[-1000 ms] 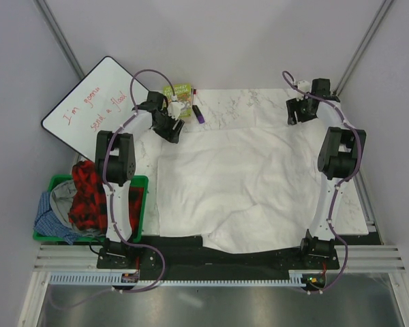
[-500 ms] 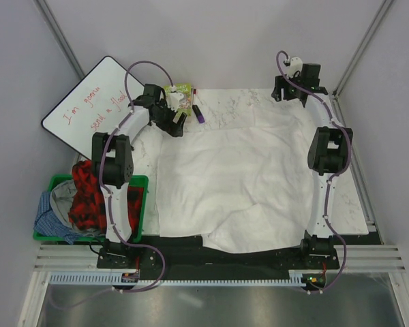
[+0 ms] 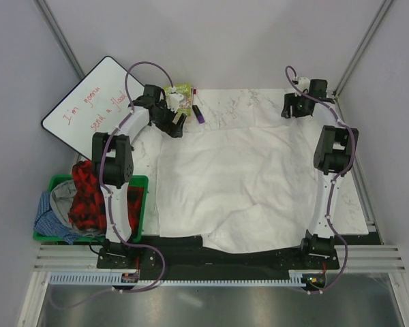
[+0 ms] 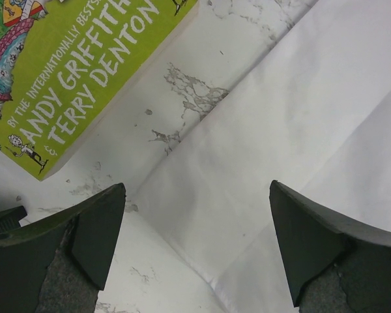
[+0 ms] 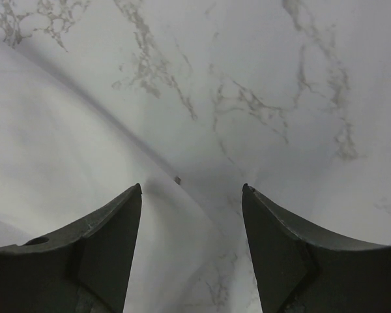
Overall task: Fold and stack the long sleeve shirts
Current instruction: Fold the shirt
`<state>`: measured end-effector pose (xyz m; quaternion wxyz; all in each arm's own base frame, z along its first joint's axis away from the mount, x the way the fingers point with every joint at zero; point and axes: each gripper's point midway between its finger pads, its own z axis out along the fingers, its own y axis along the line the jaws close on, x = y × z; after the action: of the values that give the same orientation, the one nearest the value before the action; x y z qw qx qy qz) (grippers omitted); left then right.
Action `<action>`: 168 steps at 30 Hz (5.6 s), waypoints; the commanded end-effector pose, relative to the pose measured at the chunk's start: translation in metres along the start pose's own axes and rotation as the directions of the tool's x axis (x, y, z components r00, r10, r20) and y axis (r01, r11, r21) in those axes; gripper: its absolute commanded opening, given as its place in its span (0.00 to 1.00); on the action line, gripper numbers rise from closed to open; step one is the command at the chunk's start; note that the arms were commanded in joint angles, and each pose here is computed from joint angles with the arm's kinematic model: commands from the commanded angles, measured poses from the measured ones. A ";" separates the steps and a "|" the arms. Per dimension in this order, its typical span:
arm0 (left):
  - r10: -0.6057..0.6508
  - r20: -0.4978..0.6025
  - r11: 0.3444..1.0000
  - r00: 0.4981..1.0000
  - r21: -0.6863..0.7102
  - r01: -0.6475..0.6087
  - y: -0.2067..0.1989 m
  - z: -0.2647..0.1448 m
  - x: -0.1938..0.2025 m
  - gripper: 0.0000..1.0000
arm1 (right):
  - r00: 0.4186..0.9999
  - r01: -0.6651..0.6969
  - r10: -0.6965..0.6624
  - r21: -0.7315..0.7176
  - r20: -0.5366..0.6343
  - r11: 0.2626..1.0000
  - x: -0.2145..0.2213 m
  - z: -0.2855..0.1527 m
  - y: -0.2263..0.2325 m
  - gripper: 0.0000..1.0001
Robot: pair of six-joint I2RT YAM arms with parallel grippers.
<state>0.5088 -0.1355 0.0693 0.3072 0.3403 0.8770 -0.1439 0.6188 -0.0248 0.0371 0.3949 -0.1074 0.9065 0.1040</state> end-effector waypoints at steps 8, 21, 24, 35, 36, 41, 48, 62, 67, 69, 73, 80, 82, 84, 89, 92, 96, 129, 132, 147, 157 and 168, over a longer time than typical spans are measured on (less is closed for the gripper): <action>0.008 -0.023 1.000 1.000 -0.012 -0.008 0.008 0.009 0.008 0.98 | 0.984 -0.173 0.177 -0.152 0.012 0.973 -0.024 -0.069 0.004 0.68; 0.011 -0.040 1.000 0.999 -0.018 -0.011 0.016 0.017 0.009 0.95 | 0.957 -0.285 0.287 -0.247 -0.030 0.926 -0.017 -0.049 0.016 0.47; 0.012 -0.047 1.000 0.999 -0.014 -0.013 0.018 0.017 0.012 0.91 | 0.959 -0.280 0.280 -0.235 -0.037 0.931 -0.012 -0.046 0.014 0.41; 0.006 -0.090 1.000 0.996 -0.015 -0.008 0.024 0.021 0.028 0.77 | 0.969 -0.248 0.244 -0.173 -0.041 0.953 -0.009 -0.049 0.004 0.48; 0.005 -0.090 1.000 0.996 -0.015 -0.006 0.024 0.021 0.029 0.77 | 0.969 -0.248 0.244 -0.162 -0.042 0.955 -0.008 -0.048 0.002 0.48; -0.001 -0.088 1.000 0.996 -0.019 0.000 0.025 0.020 0.028 0.78 | 0.969 -0.246 0.240 -0.138 -0.054 0.959 -0.003 -0.044 -0.002 0.47; -0.003 -0.091 1.000 0.996 -0.027 0.000 0.028 0.019 0.029 0.77 | 0.976 -0.216 0.208 -0.157 -0.067 0.964 -0.005 -0.044 0.008 0.24; 0.028 -0.077 1.000 0.997 0.001 -0.028 0.025 0.012 0.021 0.55 | 0.983 -0.180 0.180 -0.175 -0.016 0.968 -0.025 -0.060 0.012 0.00; 0.030 -0.064 0.999 0.998 -0.037 -0.032 0.038 0.015 0.010 0.65 | 0.983 -0.181 0.180 -0.177 -0.021 0.967 -0.023 -0.058 0.013 0.00; 0.044 -0.044 0.998 0.998 -0.035 -0.046 0.041 0.015 0.002 0.61 | 0.983 -0.181 0.180 -0.179 -0.021 0.967 -0.023 -0.058 0.013 0.00; 0.051 -0.061 0.999 0.997 -0.014 -0.052 0.038 0.019 0.006 0.55 | 0.984 -0.180 0.179 -0.178 -0.020 0.967 -0.023 -0.058 0.012 0.00; 0.057 -0.099 0.997 0.993 0.048 -0.053 0.026 0.027 0.026 0.51 | 0.985 -0.171 0.171 -0.176 -0.016 0.969 -0.024 -0.058 0.011 0.00; 0.061 -0.105 0.997 0.993 0.042 -0.057 0.027 0.029 0.027 0.45 | 0.986 -0.168 0.168 -0.176 -0.015 0.970 -0.024 -0.059 0.012 0.00; 0.061 -0.119 0.998 0.991 0.025 -0.058 0.032 0.032 0.030 0.40 | 0.986 -0.167 0.167 -0.174 -0.016 0.970 -0.024 -0.058 0.011 0.00; 0.095 -0.127 0.995 0.987 0.026 -0.093 0.033 0.034 0.031 0.28 | 0.986 -0.166 0.166 -0.169 -0.011 0.972 -0.026 -0.056 0.009 0.00; 0.098 -0.103 0.995 0.990 0.033 -0.095 0.031 0.031 0.023 0.13 | 0.986 -0.167 0.169 -0.166 0.002 0.972 -0.031 -0.054 0.007 0.00; 0.094 -0.050 0.995 0.994 0.018 -0.093 0.032 0.017 0.000 0.02 | 0.982 -0.169 0.180 -0.174 0.054 0.970 -0.053 -0.060 0.006 0.00; 0.326 0.066 0.945 0.943 0.017 -0.328 -0.046 -0.097 0.026 0.02 | 0.996 -0.030 0.009 -0.238 -0.087 0.971 0.020 -0.182 0.052 0.00; 0.331 0.062 0.943 0.942 0.025 -0.333 -0.051 -0.100 0.032 0.02 | 0.994 -0.020 -0.006 -0.237 -0.108 0.971 0.033 -0.192 0.055 0.00; 0.431 -0.017 0.900 0.902 0.080 -0.428 -0.084 -0.096 0.087 0.04 | 0.968 0.000 -0.066 -0.265 -0.241 0.964 0.095 -0.214 0.062 0.00; 0.461 -0.124 0.887 0.879 0.091 -0.452 -0.088 -0.081 0.115 0.46 | 0.921 -0.042 -0.096 -0.340 -0.378 0.939 0.143 -0.209 0.071 0.21; 0.355 -0.048 0.935 0.934 0.012 -0.355 -0.074 -0.102 0.053 0.59 | 0.948 -0.064 -0.039 -0.310 -0.317 0.949 0.088 -0.211 0.049 0.39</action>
<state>0.3631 -0.1086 0.0918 0.2793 0.5236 0.8011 -0.0778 0.3852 -0.0500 0.1149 0.2165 -0.1907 0.9340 0.2108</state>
